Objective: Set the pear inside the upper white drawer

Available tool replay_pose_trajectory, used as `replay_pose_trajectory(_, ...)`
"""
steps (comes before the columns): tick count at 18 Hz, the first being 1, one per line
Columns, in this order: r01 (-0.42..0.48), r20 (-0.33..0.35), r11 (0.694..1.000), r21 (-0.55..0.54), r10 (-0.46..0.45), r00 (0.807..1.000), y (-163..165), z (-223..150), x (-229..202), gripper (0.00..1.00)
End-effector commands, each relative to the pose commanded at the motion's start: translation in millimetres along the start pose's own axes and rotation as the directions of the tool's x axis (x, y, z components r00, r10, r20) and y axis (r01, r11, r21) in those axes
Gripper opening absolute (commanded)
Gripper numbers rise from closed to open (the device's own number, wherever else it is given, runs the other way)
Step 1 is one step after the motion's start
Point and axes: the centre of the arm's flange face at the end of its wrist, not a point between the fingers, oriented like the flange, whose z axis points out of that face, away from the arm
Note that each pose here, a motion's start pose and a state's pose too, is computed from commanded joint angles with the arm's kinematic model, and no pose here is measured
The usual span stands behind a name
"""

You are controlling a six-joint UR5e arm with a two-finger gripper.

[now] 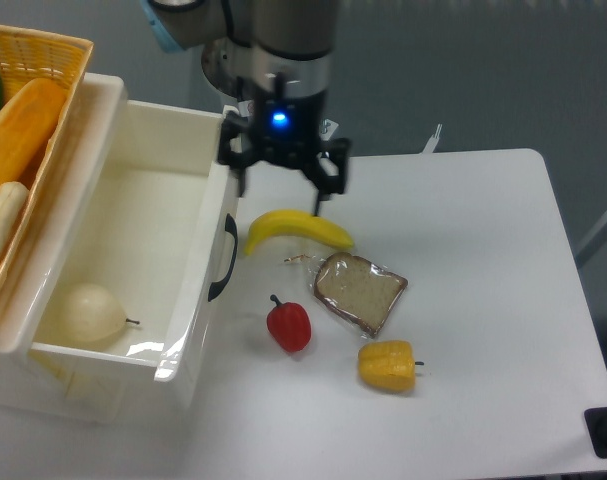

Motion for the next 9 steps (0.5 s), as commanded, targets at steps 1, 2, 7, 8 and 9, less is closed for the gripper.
replay_pose_trajectory(1,-0.014,0.002,1.0,-0.005,0.014,1.0,7,3,-13,1.0)
replay_pose_trajectory(2,-0.018,0.008,1.0,-0.011,0.019,1.0,17,6,-28,1.0)
replay_pose_trajectory(7,-0.098,0.028,0.994,-0.052,0.099,0.995,54,33,-96,1.0)
replay_pose_trajectory(8,-0.112,0.021,0.992,-0.06,0.114,0.993,61,42,-111,1.0)
replay_pose_trajectory(9,-0.129,0.011,0.989,-0.076,0.131,0.991,68,52,-124,1.0)
